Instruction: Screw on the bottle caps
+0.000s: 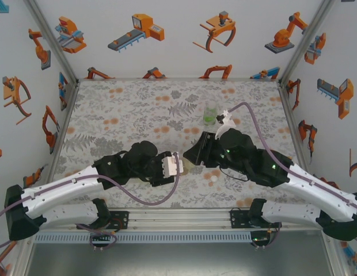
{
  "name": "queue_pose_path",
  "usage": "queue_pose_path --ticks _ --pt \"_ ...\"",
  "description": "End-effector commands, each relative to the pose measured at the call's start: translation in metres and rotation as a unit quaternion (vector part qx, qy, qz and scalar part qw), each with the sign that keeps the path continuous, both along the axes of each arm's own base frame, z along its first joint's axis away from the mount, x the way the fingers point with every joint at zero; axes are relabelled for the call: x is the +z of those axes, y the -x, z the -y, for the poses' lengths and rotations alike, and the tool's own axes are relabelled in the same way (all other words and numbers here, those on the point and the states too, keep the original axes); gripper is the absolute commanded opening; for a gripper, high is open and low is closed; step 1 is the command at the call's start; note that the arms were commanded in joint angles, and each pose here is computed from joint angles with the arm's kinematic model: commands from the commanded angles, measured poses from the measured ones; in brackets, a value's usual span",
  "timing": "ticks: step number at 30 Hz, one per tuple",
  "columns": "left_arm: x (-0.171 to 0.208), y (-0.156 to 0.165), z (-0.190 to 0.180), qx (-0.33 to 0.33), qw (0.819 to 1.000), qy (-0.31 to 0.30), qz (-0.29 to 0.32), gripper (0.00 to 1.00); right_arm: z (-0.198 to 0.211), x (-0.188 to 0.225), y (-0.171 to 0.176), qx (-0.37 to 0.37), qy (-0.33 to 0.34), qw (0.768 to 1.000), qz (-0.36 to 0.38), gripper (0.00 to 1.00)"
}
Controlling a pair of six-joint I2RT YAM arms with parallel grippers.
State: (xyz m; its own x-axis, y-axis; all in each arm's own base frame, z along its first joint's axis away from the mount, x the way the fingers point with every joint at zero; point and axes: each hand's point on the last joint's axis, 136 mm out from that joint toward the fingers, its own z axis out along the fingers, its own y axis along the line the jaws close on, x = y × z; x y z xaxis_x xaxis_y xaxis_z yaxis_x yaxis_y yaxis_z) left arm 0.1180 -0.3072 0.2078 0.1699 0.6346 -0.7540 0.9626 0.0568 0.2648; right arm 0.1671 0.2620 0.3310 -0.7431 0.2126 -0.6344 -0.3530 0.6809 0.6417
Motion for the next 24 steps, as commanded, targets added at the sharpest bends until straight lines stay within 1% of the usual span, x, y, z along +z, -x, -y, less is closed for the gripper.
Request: queue_pose_path --ticks 1,4,7,9,11,14,17,18,20,24 --pt "0.029 0.013 0.008 -0.04 0.998 0.043 0.002 0.0 0.003 0.04 0.005 0.065 0.027 0.989 0.132 0.51" --pt "0.028 0.019 0.007 -0.053 0.998 0.038 -0.01 0.0 0.001 0.053 0.02 0.138 0.059 0.966 0.213 0.51" --pt "0.029 0.026 0.006 -0.066 0.997 0.038 -0.025 0.0 -0.002 0.06 0.039 0.22 0.092 0.926 0.294 0.51" --pt "0.031 0.031 0.005 -0.074 0.996 0.042 -0.033 0.0 -0.006 0.061 0.058 0.294 0.109 0.883 0.35 0.51" --pt "0.033 0.036 0.005 -0.083 0.995 0.047 -0.039 0.0 -0.007 0.059 0.075 0.354 0.124 0.843 0.386 0.52" --pt "0.036 0.042 0.004 -0.095 0.993 0.05 -0.052 0.0 -0.008 0.053 0.098 0.439 0.139 0.78 0.423 0.52" --pt "0.033 0.048 0.004 -0.106 0.991 0.045 -0.068 0.0 -0.008 0.048 0.117 0.502 0.136 0.731 0.442 0.54" --pt "0.033 0.049 0.004 -0.107 0.991 0.042 -0.074 0.0 -0.007 0.046 0.123 0.519 0.131 0.719 0.444 0.54" --pt "0.031 0.052 0.004 -0.112 0.989 0.037 -0.087 0.0 -0.009 0.043 0.129 0.539 0.127 0.707 0.441 0.54" --pt "0.031 0.056 0.006 -0.119 0.987 0.036 -0.099 0.0 -0.013 0.036 0.128 0.547 0.13 0.704 0.435 0.52"
